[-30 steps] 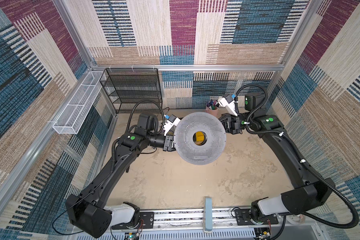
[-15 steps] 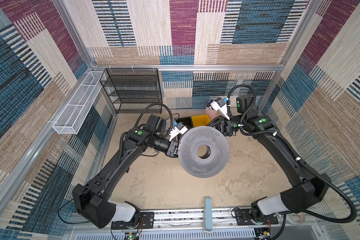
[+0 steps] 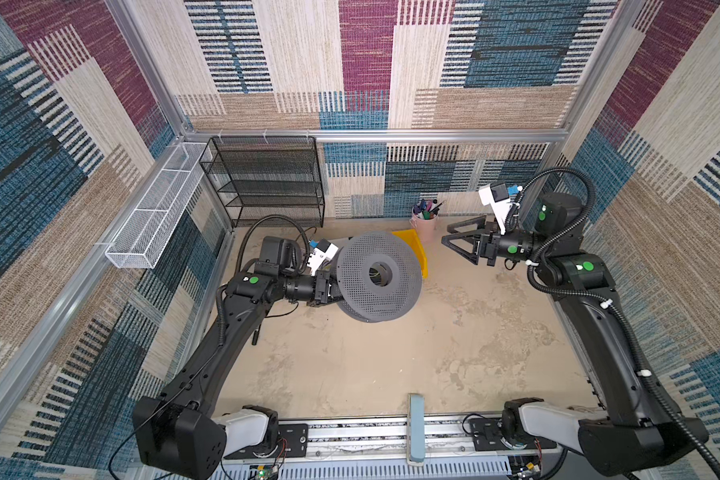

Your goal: Wrap the cables

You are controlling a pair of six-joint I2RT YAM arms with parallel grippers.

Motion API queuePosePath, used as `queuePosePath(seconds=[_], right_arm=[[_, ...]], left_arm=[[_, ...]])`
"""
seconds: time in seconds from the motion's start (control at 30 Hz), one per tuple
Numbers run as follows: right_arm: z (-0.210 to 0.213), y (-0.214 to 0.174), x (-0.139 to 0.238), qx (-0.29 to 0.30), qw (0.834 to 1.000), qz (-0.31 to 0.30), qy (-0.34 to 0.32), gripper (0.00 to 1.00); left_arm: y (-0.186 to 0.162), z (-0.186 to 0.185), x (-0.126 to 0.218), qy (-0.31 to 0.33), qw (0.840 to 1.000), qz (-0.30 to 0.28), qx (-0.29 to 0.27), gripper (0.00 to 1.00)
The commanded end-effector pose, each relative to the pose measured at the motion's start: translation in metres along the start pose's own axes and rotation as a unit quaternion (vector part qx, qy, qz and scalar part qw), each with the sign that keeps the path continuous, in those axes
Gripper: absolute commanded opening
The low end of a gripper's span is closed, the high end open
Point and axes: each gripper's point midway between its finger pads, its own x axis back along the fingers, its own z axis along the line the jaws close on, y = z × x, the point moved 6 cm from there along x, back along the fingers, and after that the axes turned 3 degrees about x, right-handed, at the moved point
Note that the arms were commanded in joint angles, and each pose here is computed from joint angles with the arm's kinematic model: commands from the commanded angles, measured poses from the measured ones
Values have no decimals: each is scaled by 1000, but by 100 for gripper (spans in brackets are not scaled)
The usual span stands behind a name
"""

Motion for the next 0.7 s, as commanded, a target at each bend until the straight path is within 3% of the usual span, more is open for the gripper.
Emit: queuePosePath(seconds=[0.0, 0.07, 0.23, 0.47, 0.57, 0.67], right_arm=[[-13, 6, 10, 14, 995, -23, -96, 72], [-10, 5, 14, 15, 995, -28, -94, 84], [-4, -8, 15, -10, 996, -33, -79, 78], [-18, -50, 11, -57, 994, -4, -94, 79], [-18, -58, 11, -60, 994, -1, -88, 79], [-13, -60, 12, -49, 996, -14, -78, 81]], left_arm=[[15, -6, 11, -13, 999, -48, -5, 0], [15, 1, 13, 11, 998, -63, 7, 0], [4, 38, 1, 33, 994, -86, 50, 0], [-34, 97, -48, 80, 989, -82, 98, 0], [-47, 113, -72, 114, 987, -71, 87, 0], [-56, 124, -96, 107, 989, -47, 87, 0]])
